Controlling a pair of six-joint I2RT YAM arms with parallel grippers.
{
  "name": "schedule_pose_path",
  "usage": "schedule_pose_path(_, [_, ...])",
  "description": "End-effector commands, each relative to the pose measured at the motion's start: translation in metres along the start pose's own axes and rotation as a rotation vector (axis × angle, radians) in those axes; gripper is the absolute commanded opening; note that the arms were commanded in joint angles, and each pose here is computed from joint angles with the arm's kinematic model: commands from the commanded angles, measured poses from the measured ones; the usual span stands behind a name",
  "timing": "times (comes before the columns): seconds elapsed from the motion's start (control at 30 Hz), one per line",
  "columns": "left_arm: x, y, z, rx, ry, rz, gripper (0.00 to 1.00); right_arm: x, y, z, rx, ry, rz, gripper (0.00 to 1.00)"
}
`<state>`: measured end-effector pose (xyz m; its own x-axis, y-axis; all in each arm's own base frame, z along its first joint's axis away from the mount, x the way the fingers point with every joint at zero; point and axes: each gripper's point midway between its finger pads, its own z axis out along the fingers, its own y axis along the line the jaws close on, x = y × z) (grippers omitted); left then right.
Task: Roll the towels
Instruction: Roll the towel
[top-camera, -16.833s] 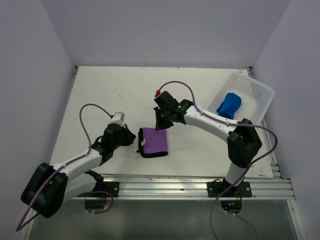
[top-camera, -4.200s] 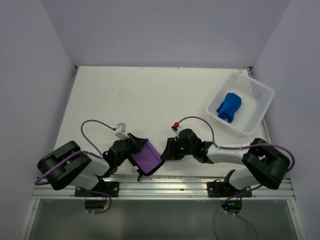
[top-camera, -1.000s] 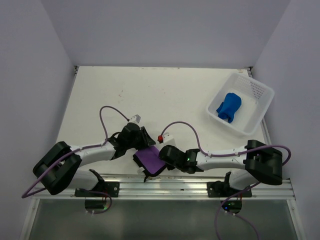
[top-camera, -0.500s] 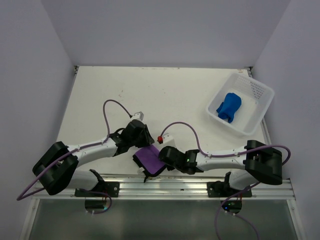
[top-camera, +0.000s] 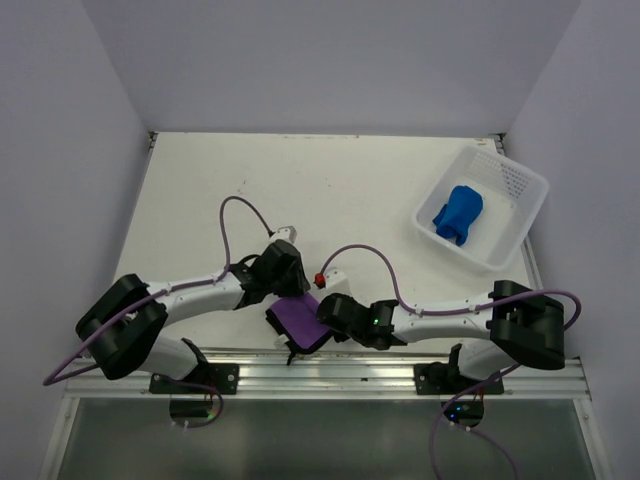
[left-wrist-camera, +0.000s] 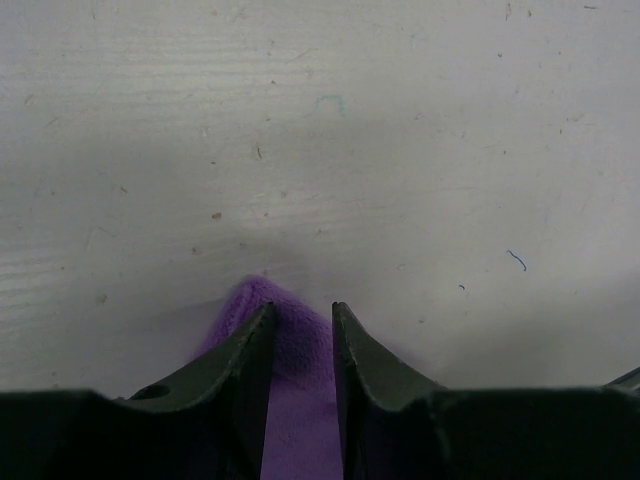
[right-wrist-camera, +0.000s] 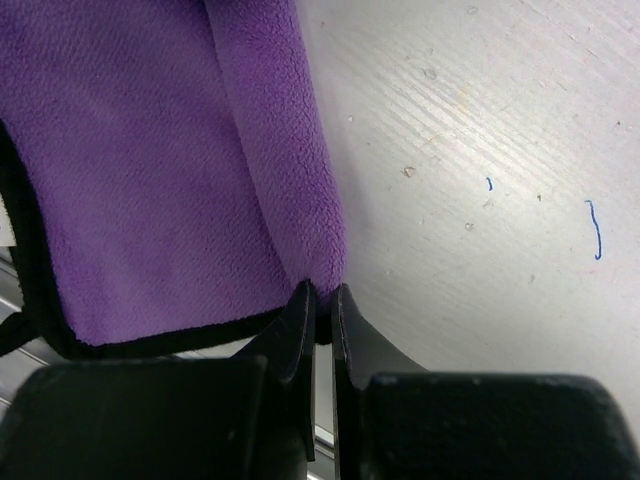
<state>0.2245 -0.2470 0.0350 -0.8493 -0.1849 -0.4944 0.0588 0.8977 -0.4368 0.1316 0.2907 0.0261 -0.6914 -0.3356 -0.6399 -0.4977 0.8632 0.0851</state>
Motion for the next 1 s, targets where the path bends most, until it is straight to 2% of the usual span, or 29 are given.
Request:
schedule_pose_path(0.0, [-0.003,0.0,0.001,-0.043,0.0,0.063,0.33,-0.002,-0.001,0.001,0.027,-0.009,0.002,0.0])
schedule_pose_path(0.33, [0.007,0.015,0.005,-0.146,0.048,0.12,0.33,-0.005,-0.003,-0.001,0.067,-0.037,-0.001,0.0])
schedule_pose_path(0.53, [-0.001,0.007,0.006,-0.122,0.011,0.105,0.35,-0.015,-0.01,-0.011,0.159,-0.122,-0.044,0.0])
schedule_pose_path(0.83, [-0.028,-0.009,0.004,-0.084,-0.054,0.09,0.38,-0.02,-0.005,-0.025,0.272,-0.215,-0.272,0.0])
schedule_pose_path(0.97, [-0.025,-0.006,0.005,-0.065,-0.041,0.061,0.38,-0.015,0.008,-0.029,0.317,-0.243,-0.409,0.0])
